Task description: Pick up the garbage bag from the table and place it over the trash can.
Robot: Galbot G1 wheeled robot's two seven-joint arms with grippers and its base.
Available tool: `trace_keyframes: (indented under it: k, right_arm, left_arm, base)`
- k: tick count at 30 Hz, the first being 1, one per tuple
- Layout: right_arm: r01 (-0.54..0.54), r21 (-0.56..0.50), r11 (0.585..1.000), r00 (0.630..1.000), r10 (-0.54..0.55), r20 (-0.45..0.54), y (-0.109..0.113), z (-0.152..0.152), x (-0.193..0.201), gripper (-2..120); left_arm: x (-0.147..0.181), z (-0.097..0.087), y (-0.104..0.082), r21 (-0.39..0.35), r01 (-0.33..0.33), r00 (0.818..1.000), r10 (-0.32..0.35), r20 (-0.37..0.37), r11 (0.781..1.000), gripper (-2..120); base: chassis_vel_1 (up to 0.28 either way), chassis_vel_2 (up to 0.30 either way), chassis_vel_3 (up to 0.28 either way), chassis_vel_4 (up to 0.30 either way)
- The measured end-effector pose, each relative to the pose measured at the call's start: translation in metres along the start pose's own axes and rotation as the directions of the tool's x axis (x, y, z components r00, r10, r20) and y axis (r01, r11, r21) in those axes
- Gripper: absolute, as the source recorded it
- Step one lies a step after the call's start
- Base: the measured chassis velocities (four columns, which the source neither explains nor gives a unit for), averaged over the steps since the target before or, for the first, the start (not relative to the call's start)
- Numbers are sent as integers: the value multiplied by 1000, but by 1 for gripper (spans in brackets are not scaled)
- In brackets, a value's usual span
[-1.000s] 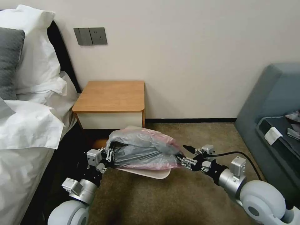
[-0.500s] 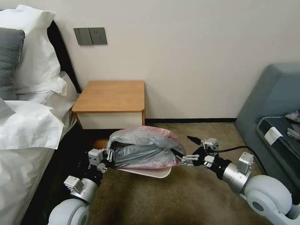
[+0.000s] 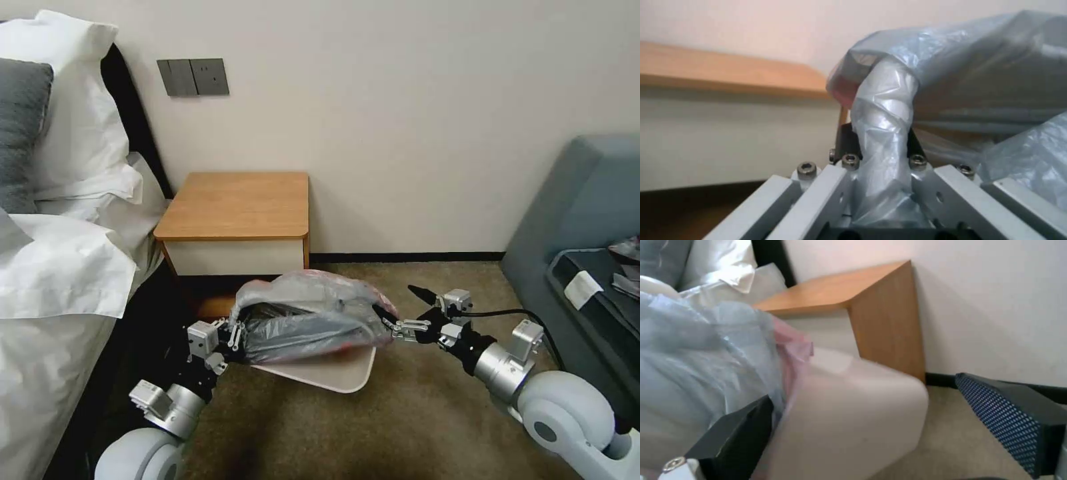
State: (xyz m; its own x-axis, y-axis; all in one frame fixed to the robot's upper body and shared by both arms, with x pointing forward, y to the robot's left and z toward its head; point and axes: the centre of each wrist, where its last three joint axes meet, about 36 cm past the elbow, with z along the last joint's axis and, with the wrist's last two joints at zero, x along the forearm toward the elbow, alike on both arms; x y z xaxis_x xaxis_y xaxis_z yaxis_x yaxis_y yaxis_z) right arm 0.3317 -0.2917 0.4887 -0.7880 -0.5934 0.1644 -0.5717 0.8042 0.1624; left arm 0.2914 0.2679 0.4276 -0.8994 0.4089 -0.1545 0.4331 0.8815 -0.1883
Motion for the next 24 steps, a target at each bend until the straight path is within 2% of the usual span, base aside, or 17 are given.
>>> trace_keyframes:
  k: [6,9,10,15,20,22,23,24]
  right_arm:
    - [5,-2,1000,999,-5,34,8,-7,3,100]
    - [17,-1,1000,997,-17,69,22,-11,4,100]
    - [16,-3,1000,995,-15,94,29,-15,5,100]
    - [-1,-23,1000,985,5,171,49,-25,6,100]
    - [-13,-63,998,980,25,199,60,-27,10,100]
    - [-6,-173,985,977,43,207,76,-28,14,100]
    - [3,-260,966,977,52,207,88,-29,16,100]
    - [3,-260,966,977,52,207,88,-29,16,100]
  left_arm:
    - [-3,-4,0,30,41,999,-41,-7,999,3]
    - [-4,-5,-3,44,115,992,-113,-50,992,3]
    - [-5,-4,-5,43,142,988,-138,-71,989,3]
    - [-5,2,-7,11,195,973,-192,-129,981,3]
    - [-6,4,-7,1,228,963,-225,-150,974,3]
    - [-7,4,-9,3,255,955,-251,-158,967,3]
    - [-7,4,-11,8,267,952,-263,-157,964,3]
    - [-7,4,-11,8,267,952,-263,-157,964,3]
  base:
    - [0,0,0,0]
    - [0,0,0,0]
    - [0,0,0,0]
    - [0,0,0,0]
    - [0,0,0,0]
    - [0,0,0,0]
    - [0,0,0,0]
    - [0,0,0,0]
